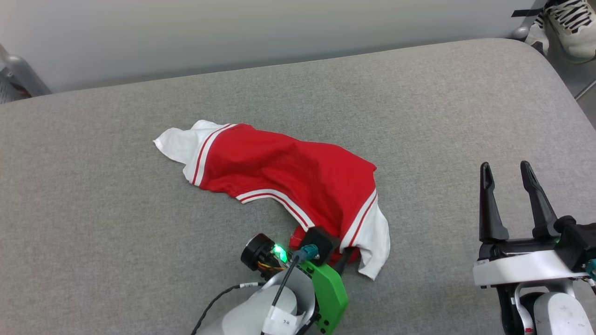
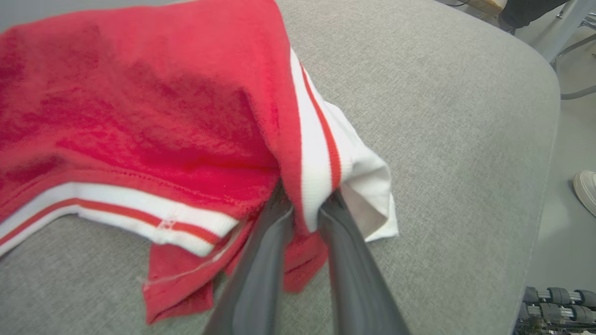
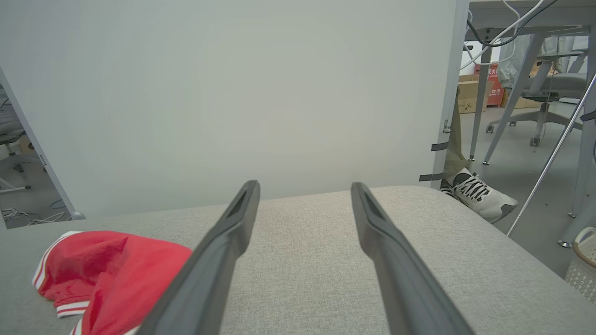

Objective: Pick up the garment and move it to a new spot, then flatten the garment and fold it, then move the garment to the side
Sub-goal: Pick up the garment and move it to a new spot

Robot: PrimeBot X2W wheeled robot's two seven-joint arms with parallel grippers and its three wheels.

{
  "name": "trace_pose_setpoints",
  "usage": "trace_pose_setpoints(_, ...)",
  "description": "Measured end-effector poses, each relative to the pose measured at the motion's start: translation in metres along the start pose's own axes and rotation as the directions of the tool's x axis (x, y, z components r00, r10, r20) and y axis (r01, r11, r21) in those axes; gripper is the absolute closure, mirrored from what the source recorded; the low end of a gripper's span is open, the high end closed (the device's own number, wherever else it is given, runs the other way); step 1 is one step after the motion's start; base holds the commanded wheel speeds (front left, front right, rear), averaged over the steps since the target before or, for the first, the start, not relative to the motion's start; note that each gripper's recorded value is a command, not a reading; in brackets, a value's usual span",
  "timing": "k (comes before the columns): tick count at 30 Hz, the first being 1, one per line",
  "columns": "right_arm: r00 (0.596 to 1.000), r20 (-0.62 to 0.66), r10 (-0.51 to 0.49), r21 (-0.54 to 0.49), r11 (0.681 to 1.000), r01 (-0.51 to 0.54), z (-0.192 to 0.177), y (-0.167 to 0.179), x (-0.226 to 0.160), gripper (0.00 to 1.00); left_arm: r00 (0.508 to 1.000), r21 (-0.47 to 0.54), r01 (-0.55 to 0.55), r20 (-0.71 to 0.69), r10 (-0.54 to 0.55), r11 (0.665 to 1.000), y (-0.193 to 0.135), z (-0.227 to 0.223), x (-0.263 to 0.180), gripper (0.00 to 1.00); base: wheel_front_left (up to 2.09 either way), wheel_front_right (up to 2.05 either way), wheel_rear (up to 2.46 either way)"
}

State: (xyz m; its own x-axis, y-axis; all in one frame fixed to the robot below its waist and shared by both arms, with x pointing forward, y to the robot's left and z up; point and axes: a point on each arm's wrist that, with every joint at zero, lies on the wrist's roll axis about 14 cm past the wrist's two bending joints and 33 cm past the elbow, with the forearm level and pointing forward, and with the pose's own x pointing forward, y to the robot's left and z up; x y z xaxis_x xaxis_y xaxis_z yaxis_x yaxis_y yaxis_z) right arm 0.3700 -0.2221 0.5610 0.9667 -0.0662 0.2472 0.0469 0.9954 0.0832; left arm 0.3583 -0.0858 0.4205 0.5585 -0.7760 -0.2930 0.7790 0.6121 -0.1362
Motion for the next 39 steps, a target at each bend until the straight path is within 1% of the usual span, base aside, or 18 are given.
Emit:
trace_pose_setpoints(3,1.000,-0.012,0.017,0.009,1.000,-0.017,-0.005,0.006,0.001,0.00,1.000,-0.005,0.006,-0.012,-0.006,1.000,-0.003,-0.005,-0.002,0.00,0.00,0.00,0.00)
trace_pose_setpoints(5,0.999,-0.020,0.027,0.012,1.000,-0.026,-0.008,0.009,0.001,0.00,1.000,-0.010,-0.008,0.007,0.008,1.000,0.000,-0.001,-0.003,0.00,0.00,0.00,0.00)
trace_pose_setpoints(8,0.998,-0.036,0.042,0.017,0.999,-0.041,-0.013,0.015,-0.001,0.00,0.997,-0.027,-0.044,0.067,0.046,0.999,0.010,0.014,-0.007,0.00,0.00,0.00,0.00)
trace_pose_setpoints(11,0.998,-0.034,0.057,0.021,0.998,-0.056,-0.012,0.020,-0.001,0.00,0.984,-0.059,-0.093,0.148,0.100,0.994,0.025,0.038,-0.014,0.00,0.00,0.00,0.00)
trace_pose_setpoints(13,0.997,-0.031,0.068,0.026,0.997,-0.067,-0.011,0.024,-0.001,0.00,0.970,-0.075,-0.110,0.210,0.124,0.991,0.036,0.058,-0.023,0.00,0.00,0.00,0.00)
trace_pose_setpoints(16,0.996,-0.042,0.083,0.032,0.996,-0.082,-0.015,0.029,-0.003,0.00,0.930,-0.087,-0.168,0.318,0.187,0.982,0.064,0.093,-0.046,0.00,0.00,0.00,0.00)
trace_pose_setpoints(18,0.994,-0.048,0.096,0.035,0.995,-0.095,-0.017,0.033,-0.005,0.00,0.903,-0.090,-0.220,0.358,0.237,0.971,0.083,0.105,-0.065,0.00,0.00,0.00,0.00)
trace_pose_setpoints(19,0.993,-0.050,0.105,0.034,0.994,-0.104,-0.017,0.036,-0.005,0.00,0.887,-0.092,-0.250,0.377,0.266,0.964,0.092,0.110,-0.076,0.00,0.00,0.00,0.00)
trace_pose_setpoints(22,0.991,-0.043,0.130,0.038,0.991,-0.129,-0.015,0.045,-0.004,0.00,0.825,-0.105,-0.359,0.430,0.368,0.927,0.117,0.121,-0.112,0.00,0.00,0.00,0.00)
trace_pose_setpoints(24,0.988,-0.043,0.145,0.042,0.989,-0.143,-0.015,0.050,-0.005,0.00,0.779,-0.127,-0.418,0.460,0.426,0.900,0.130,0.127,-0.134,0.00,0.00,0.00,0.00)
trace_pose_setpoints(27,0.985,-0.048,0.169,0.042,0.985,-0.167,-0.017,0.057,-0.007,0.00,0.730,-0.142,-0.478,0.484,0.482,0.867,0.138,0.127,-0.162,0.00,0.00,0.00,0.00)
trace_pose_setpoints(31,0.980,-0.061,0.191,0.046,0.981,-0.188,-0.020,0.064,-0.011,0.00,0.659,-0.186,-0.541,0.513,0.551,0.820,0.142,0.122,-0.197,0.00,0.00,0.00,0.00)
trace_pose_setpoints(34,0.977,-0.069,0.202,0.044,0.979,-0.199,-0.023,0.068,-0.013,0.00,0.633,-0.198,-0.562,0.522,0.571,0.803,0.134,0.113,-0.212,0.00,0.00,0.00,0.00)
trace_pose_setpoints(36,0.976,-0.077,0.204,0.045,0.979,-0.201,-0.025,0.068,-0.015,0.00,0.610,-0.226,-0.575,0.523,0.596,0.786,0.131,0.107,-0.221,0.00,0.00,0.00,0.00)
trace_pose_setpoints(39,0.975,-0.079,0.208,0.045,0.978,-0.205,-0.025,0.069,-0.016,0.00,0.599,-0.241,-0.586,0.514,0.614,0.774,0.124,0.095,-0.227,0.00,0.00,0.00,0.00)
